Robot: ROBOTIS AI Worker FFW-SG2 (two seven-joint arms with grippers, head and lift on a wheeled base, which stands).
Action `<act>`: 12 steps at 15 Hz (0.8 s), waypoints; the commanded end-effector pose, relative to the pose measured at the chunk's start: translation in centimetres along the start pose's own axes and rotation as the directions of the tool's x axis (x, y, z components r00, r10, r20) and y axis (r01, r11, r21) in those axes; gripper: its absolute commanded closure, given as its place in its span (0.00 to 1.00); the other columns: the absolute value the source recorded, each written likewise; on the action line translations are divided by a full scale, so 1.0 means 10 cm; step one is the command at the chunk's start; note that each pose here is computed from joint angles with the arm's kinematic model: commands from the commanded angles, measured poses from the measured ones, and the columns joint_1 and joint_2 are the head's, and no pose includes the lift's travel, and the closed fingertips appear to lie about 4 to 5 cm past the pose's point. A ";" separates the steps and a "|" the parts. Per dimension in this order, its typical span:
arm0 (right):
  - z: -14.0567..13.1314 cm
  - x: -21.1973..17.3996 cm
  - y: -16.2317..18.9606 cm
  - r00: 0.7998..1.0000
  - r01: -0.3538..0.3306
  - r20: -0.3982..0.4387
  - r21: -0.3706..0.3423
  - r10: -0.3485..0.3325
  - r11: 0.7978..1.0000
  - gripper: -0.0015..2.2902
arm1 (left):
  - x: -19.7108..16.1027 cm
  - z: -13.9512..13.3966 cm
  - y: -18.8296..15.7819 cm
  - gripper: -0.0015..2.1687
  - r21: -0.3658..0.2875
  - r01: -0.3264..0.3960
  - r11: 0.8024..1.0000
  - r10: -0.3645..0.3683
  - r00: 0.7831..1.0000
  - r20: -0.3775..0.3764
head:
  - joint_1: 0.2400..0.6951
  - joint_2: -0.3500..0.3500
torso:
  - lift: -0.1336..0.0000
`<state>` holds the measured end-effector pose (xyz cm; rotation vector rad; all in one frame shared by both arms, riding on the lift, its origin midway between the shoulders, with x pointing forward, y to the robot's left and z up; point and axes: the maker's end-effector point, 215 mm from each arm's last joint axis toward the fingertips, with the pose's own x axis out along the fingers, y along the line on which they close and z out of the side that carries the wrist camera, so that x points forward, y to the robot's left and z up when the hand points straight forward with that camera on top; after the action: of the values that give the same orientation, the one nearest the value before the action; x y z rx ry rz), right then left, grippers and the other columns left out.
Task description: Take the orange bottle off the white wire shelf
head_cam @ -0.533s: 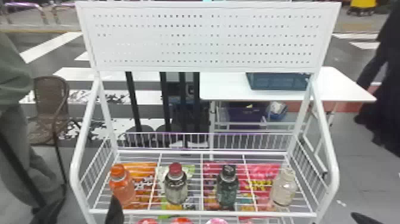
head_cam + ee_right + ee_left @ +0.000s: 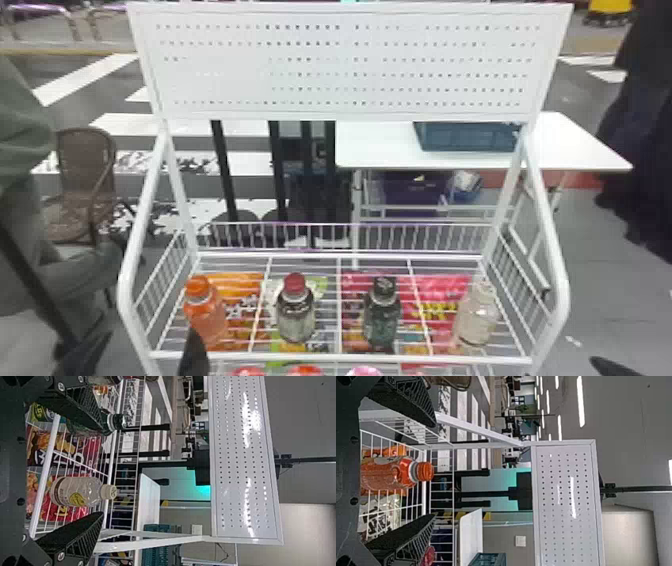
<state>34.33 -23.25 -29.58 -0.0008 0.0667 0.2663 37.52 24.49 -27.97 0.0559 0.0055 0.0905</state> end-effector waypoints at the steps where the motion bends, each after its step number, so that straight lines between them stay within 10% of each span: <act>1: -0.02 0.01 -0.01 1.000 0.001 -0.002 0.000 -0.001 1.000 0.06 | 0.00 0.00 0.00 0.04 -0.001 -0.001 1.000 0.001 1.000 0.000 | 0.57 0.50 | 1.00; 12: -0.06 0.02 -0.03 1.000 0.005 -0.007 0.004 -0.005 1.000 0.06 | 0.01 -0.28 -0.06 0.04 -0.003 0.012 1.000 -0.012 0.999 -0.042 | 0.57 0.50 | 1.00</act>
<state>34.51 -23.46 -30.17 0.0008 0.0738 0.2621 37.58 24.30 -29.70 0.0529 0.0323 0.0859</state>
